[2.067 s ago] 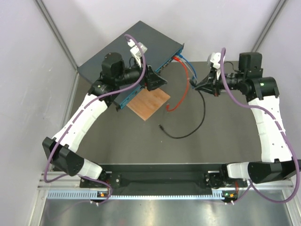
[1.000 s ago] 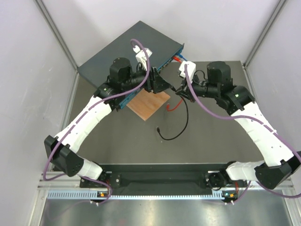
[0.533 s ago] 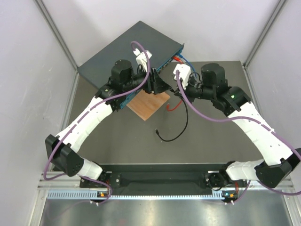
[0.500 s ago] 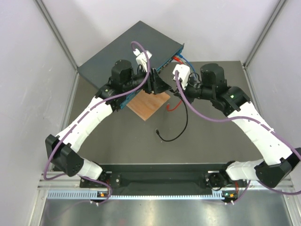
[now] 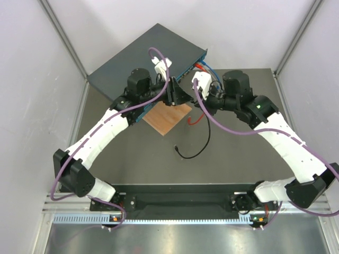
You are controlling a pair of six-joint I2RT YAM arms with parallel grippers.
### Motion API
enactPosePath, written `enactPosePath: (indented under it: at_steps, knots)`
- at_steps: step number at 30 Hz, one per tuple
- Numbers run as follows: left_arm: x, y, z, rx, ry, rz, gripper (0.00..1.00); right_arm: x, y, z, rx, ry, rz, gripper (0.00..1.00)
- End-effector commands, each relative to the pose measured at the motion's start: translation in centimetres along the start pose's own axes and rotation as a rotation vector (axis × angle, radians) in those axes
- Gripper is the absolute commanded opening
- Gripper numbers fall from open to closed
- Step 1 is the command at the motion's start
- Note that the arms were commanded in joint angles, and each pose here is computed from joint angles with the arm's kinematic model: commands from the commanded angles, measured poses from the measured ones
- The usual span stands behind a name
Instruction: Insert the plug into the switch port
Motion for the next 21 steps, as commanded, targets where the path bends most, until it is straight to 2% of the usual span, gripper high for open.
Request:
enactPosePath:
  at_steps: [1, 5, 9, 10, 12, 13, 14, 18, 21]
  knots:
    - [-0.7, 0.6, 0.1, -0.025, -0.039, 0.016, 0.41, 0.1, 2.6, -0.8, -0.065, -0.006, -0.036, 0.0]
    - [-0.6, 0.4, 0.1, -0.019, -0.037, 0.013, 0.38, 0.2, 2.7, -0.8, -0.066, -0.006, -0.04, 0.0]
    - [-0.9, 0.8, 0.1, -0.032, -0.042, 0.016, 0.18, 0.4, 2.6, -0.7, -0.064, 0.005, -0.05, 0.0]
    - [-0.9, 0.8, 0.1, -0.031, -0.042, 0.001, 0.02, 0.4, 2.5, -0.7, -0.063, 0.006, -0.052, 0.04]
    - [-1.2, 1.3, 0.0, -0.052, -0.06, -0.051, 0.0, 0.2, 2.3, -0.7, -0.064, -0.011, -0.06, 0.24]
    - [-1.2, 1.2, -0.2, -0.056, -0.078, -0.076, 0.0, 0.1, 2.1, -0.6, -0.065, -0.024, -0.064, 0.43]
    - [-1.2, 1.2, -0.2, -0.061, -0.084, -0.102, 0.0, -0.1, 2.2, -1.1, -0.077, -0.046, -0.073, 0.45]
    - [-0.6, 1.8, -0.4, -0.082, -0.12, -0.251, 0.0, -0.2, 1.4, -1.8, -0.118, -0.085, -0.154, 0.4]
    - [-0.9, 2.2, -0.6, -0.095, -0.164, -0.264, 0.0, -0.2, 1.6, -2.3, -0.166, -0.104, -0.176, 0.34]
Point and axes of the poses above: each gripper's point midway between its finger pads, its own z axis out along the fingers, its own x axis along the line the jaws close on, y = z × x, the point moved 2 cm from there along -z, back along the fingers, and after that the axes turned 4 degrees about z, right-handed, at the moved point
